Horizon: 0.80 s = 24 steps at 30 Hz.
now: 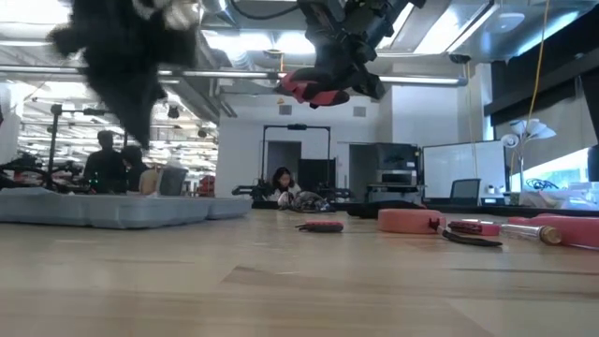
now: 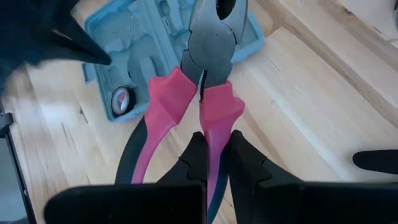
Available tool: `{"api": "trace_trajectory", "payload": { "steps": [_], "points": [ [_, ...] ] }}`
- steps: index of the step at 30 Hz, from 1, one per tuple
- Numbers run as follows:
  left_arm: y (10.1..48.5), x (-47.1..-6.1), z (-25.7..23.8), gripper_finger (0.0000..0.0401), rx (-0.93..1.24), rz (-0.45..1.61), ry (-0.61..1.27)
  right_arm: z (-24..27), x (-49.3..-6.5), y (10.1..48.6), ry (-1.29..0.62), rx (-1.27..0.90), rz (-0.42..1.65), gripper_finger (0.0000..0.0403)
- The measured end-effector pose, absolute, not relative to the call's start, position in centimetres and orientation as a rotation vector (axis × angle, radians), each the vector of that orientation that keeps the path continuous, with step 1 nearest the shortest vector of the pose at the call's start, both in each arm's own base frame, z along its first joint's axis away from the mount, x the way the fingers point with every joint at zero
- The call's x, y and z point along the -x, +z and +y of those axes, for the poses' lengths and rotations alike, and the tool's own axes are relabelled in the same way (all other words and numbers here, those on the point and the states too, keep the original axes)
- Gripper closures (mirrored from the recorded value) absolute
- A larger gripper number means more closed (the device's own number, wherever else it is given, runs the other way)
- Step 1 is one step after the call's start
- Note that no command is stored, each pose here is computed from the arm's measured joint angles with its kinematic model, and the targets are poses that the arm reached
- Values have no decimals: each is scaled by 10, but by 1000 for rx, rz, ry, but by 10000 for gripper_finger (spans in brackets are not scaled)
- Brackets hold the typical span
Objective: Prefit tool cases
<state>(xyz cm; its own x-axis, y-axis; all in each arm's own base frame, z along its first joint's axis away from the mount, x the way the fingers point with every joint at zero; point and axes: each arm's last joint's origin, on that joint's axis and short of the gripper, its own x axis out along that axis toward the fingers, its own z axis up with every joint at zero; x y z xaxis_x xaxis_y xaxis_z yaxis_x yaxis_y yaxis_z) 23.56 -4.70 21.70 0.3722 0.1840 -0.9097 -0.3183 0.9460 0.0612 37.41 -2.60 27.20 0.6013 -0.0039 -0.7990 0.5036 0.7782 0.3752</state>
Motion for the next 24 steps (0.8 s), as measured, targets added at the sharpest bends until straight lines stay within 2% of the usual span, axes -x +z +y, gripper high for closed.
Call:
{"api": "trace_trajectory", "payload": {
  "steps": [4, 8, 12, 15, 24],
  "points": [
    [233, -220, -20, 401, 319, 974, 681, -26, -374, 272, -320, -626, 886, 377],
    [220, -217, 10, 401, 565, 859, 906, -26, -374, 272, -320, -626, 886, 377],
    [198, -226, 23, 401, 830, 761, 892, -26, -374, 272, -313, -629, 889, 377],
    [190, -227, 25, 401, 936, 720, 959, -25, -374, 272, -298, -633, 895, 377],
    [159, -214, 26, 401, 1026, 774, 1145, -25, -374, 272, -284, -616, 896, 377]
  ]
}}
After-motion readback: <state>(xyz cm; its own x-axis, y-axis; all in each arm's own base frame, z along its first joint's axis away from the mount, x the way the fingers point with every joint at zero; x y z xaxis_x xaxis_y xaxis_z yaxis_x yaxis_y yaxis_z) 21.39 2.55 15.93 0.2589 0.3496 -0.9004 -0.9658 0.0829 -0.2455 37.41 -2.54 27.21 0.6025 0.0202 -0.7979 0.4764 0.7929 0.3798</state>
